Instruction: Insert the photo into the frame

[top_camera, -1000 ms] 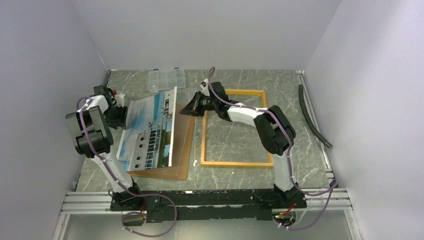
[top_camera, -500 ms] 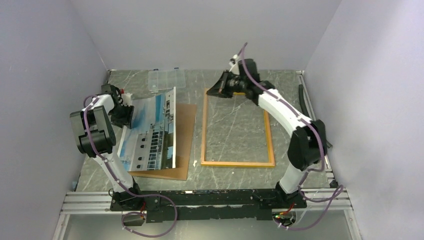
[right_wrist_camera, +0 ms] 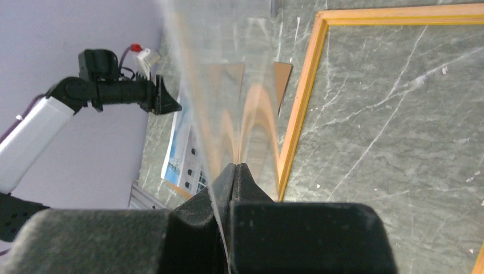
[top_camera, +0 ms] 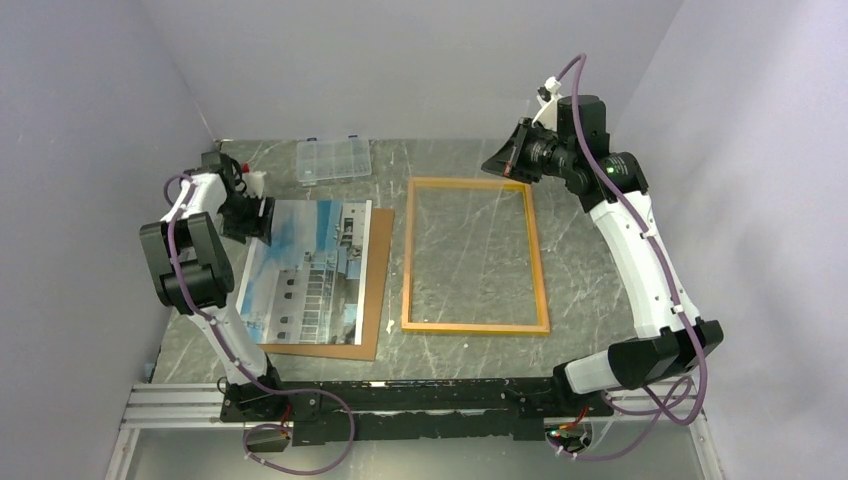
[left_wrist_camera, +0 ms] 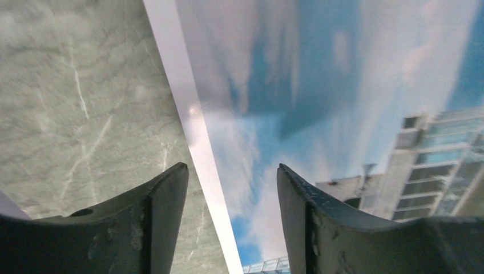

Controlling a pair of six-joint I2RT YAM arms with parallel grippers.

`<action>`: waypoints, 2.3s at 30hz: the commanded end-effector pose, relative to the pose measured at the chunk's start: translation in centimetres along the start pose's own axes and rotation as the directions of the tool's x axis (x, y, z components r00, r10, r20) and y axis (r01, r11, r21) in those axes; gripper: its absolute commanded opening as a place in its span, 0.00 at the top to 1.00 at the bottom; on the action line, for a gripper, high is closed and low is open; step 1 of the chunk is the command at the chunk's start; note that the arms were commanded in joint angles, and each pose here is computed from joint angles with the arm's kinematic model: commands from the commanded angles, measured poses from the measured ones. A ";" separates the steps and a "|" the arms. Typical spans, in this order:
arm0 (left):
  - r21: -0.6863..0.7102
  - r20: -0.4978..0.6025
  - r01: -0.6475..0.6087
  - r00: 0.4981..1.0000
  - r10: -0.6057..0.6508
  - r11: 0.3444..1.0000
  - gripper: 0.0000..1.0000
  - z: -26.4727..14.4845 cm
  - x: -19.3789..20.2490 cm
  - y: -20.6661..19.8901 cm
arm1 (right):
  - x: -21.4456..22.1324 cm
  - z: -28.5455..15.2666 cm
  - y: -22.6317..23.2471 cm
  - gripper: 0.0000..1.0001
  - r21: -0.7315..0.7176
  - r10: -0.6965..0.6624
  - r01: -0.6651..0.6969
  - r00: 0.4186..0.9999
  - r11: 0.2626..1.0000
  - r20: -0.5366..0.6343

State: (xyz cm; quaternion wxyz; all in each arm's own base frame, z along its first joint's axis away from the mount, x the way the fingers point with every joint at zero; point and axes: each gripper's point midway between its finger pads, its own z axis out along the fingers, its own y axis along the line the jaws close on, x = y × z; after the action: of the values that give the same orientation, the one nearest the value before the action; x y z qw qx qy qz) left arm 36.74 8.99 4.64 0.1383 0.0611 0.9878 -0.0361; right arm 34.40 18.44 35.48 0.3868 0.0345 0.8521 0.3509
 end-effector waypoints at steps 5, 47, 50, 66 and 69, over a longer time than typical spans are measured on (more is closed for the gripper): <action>0.205 0.217 -0.148 0.971 0.102 0.967 0.09 -10.0 -6.2 -10.6 | -0.6 -3.2 4.4 1.00 -0.147 -0.088 0.082 0.996 0.986 -0.035; 0.825 0.536 -0.513 0.843 -0.040 0.238 0.67 -28.5 -1.4 -26.9 | 2.7 -4.8 9.5 0.96 -0.708 -0.132 0.013 0.985 0.706 -0.114; 0.827 0.536 -0.513 0.843 -0.049 0.230 0.81 -28.9 -1.5 -27.0 | 2.8 -4.4 9.1 0.89 -0.705 -0.122 -0.002 0.985 0.709 -0.125; 0.863 0.438 -0.381 0.891 -0.116 0.330 0.97 -27.5 -2.0 -26.7 | 4.8 0.2 3.9 0.37 -0.588 -0.013 -0.101 0.982 0.803 -0.186; 0.834 0.485 -0.390 0.855 -0.182 0.390 0.97 -27.5 -2.9 -26.6 | 5.8 2.1 1.6 0.33 -0.528 0.040 -0.141 0.979 0.837 -0.198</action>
State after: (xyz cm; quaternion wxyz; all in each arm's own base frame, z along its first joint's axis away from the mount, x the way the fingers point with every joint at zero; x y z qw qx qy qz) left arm 26.69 -15.18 30.04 0.2614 0.1968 0.7331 -0.5962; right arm 29.88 23.16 33.84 0.2651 -0.0890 0.7392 0.6127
